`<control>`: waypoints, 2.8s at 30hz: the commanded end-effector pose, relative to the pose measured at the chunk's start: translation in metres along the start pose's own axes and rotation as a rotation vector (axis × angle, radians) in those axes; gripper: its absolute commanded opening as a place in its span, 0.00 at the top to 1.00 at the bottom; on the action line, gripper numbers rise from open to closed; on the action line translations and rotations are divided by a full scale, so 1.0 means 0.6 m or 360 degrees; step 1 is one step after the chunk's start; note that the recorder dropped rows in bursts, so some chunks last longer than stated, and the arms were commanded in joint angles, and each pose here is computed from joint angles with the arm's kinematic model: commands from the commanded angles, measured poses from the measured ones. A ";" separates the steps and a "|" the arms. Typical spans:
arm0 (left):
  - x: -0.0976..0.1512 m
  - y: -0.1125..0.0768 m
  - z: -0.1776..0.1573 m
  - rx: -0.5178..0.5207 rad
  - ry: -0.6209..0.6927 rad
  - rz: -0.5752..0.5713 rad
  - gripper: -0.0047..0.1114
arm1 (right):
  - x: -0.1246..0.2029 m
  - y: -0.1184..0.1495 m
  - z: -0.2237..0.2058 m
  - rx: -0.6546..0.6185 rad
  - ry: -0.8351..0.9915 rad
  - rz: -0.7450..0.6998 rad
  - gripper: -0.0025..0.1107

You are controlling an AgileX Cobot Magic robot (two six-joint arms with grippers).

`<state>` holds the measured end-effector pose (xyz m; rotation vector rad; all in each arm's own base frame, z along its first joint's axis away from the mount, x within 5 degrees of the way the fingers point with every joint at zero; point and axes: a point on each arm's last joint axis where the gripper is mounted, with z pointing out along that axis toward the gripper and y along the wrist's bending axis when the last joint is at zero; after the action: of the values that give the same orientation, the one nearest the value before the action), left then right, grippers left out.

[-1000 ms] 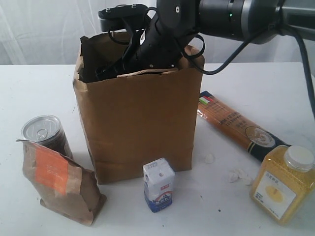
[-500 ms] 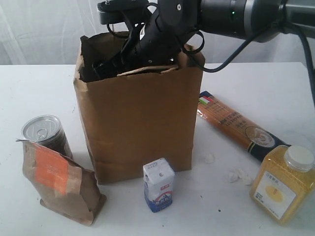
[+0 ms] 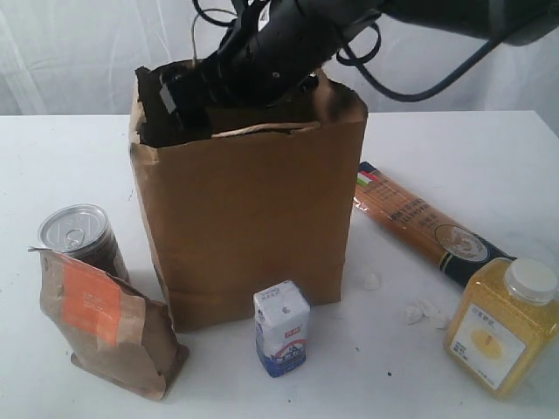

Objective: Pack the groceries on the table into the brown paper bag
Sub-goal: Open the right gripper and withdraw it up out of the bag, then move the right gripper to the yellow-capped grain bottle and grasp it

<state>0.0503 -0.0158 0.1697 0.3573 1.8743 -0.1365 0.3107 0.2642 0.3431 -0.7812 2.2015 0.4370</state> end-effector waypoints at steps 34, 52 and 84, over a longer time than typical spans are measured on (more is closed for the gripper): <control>0.001 0.000 0.000 -0.0005 -0.0003 -0.0006 0.96 | 0.106 -0.026 -0.547 0.0555 -0.0381 0.0076 0.11; 0.001 0.000 0.000 -0.0005 -0.0003 -0.0006 0.96 | 0.305 -0.053 -0.440 0.0731 0.0099 0.0145 0.11; 0.001 0.000 0.000 -0.0005 -0.0003 -0.0006 0.96 | 0.313 -0.065 -0.299 0.0756 0.0370 0.0358 0.11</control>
<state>0.0503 -0.0158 0.1697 0.3573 1.8743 -0.1365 0.1305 0.0649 0.3227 -0.3428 2.4881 -0.0775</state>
